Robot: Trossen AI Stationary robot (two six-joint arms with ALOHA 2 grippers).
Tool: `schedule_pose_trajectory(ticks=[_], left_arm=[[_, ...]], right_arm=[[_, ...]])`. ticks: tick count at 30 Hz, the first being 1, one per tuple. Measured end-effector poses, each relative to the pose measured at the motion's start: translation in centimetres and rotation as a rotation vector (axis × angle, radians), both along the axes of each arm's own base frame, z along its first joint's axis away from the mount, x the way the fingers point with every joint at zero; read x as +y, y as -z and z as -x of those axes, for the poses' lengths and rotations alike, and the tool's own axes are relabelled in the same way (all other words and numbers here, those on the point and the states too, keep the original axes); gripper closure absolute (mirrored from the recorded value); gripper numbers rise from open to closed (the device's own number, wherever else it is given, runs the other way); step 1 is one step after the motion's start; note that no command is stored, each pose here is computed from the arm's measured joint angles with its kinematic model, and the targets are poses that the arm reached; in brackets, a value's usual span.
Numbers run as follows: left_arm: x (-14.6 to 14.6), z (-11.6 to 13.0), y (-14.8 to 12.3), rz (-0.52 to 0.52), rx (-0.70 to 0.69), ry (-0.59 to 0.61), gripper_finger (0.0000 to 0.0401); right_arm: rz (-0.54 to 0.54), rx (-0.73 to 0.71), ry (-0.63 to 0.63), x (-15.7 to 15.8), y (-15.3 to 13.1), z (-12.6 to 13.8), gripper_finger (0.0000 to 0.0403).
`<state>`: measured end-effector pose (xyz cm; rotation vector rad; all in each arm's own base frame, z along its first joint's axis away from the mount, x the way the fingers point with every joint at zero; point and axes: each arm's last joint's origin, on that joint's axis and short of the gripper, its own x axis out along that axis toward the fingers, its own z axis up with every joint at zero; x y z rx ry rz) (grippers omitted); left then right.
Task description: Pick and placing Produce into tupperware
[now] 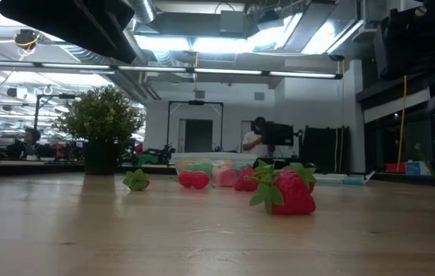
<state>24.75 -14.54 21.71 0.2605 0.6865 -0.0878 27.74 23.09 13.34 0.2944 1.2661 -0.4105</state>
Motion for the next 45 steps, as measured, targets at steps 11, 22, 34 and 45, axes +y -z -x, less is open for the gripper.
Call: schedule_pose_trajectory(ticks=[11,22,34,45], left_arm=[[0.0,0.0,0.0,0.000,0.000,0.000,0.0266],[0.3,0.4,0.4,-0.034,0.056,-0.002,0.0266],[0.3,0.4,0.5,-0.033,0.059,-0.004,0.0266],[0.3,0.4,0.5,-0.033,0.060,-0.005,0.0266]], right_arm=[[0.019,-0.002,0.007,-0.2,0.0,-0.1,0.0340],[-0.032,-0.010,-0.019,-0.3,-1.7,0.3,0.0358],[-0.036,-0.157,-0.045,-1.0,-5.9,0.8,0.0365],[0.200,-0.413,-0.083,-0.7,-9.6,3.2,0.0365]])
